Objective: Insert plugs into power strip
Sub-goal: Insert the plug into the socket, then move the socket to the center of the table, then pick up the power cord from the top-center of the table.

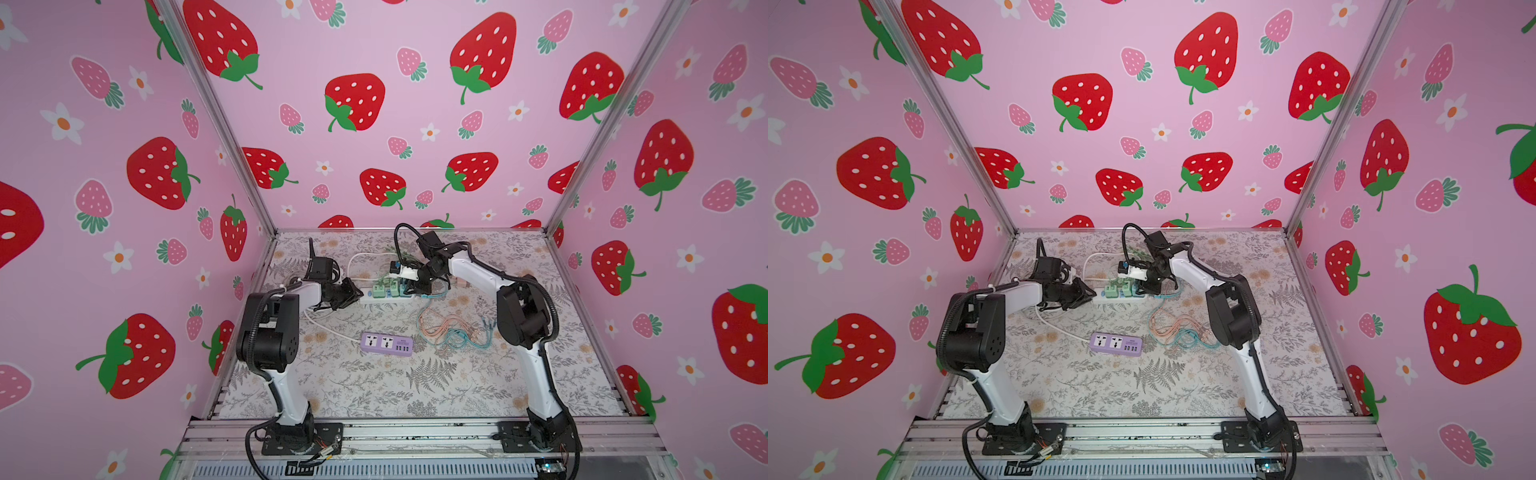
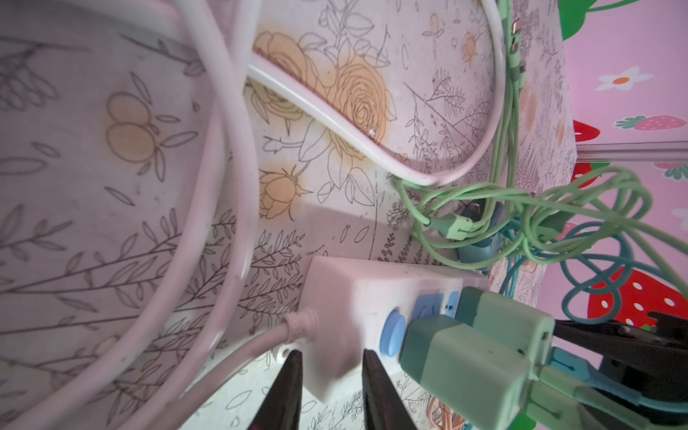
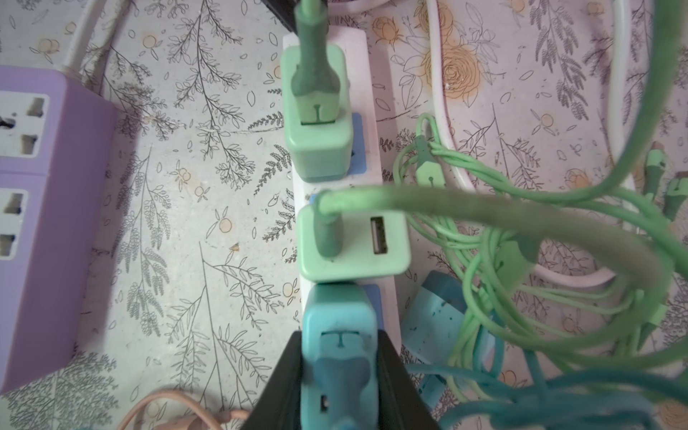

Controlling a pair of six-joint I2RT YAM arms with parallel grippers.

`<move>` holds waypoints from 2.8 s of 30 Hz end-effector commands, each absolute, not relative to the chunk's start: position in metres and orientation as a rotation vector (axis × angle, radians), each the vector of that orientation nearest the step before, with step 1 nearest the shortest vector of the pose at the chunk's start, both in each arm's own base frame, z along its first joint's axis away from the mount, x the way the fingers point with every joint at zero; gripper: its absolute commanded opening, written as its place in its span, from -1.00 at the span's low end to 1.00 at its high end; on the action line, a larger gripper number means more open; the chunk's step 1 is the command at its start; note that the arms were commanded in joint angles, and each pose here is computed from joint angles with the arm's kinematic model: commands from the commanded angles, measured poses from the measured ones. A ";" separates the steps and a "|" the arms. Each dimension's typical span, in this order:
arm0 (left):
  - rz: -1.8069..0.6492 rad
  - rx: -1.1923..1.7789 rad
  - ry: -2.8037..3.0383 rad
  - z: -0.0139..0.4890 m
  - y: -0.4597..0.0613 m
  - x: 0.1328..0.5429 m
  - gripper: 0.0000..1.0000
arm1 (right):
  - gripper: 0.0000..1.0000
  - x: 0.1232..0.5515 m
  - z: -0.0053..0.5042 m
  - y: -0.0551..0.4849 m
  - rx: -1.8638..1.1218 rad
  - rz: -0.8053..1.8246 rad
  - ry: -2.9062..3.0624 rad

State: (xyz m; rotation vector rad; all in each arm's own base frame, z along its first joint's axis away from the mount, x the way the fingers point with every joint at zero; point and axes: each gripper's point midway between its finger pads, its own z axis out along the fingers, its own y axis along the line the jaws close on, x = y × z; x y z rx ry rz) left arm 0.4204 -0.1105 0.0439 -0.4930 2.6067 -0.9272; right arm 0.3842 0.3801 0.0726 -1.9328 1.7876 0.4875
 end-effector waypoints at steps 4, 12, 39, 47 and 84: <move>-0.945 -0.474 2.599 0.050 -0.112 0.427 -0.39 | -1.00 0.369 -0.035 0.323 -2.105 0.292 2.082; -0.951 -0.475 2.591 0.055 -0.109 0.424 -0.38 | -1.00 0.344 -0.024 0.344 -2.160 0.306 2.015; -0.853 -0.569 2.547 0.080 -0.066 0.396 -0.32 | -0.81 0.298 0.047 0.391 -2.092 0.518 1.789; -0.870 -0.558 2.536 0.086 -0.068 0.400 -0.31 | -0.34 0.307 0.074 0.397 -1.992 0.555 1.827; -0.825 -0.508 2.453 0.134 -0.062 0.388 -0.04 | 0.46 0.399 0.128 0.243 -0.311 0.374 2.282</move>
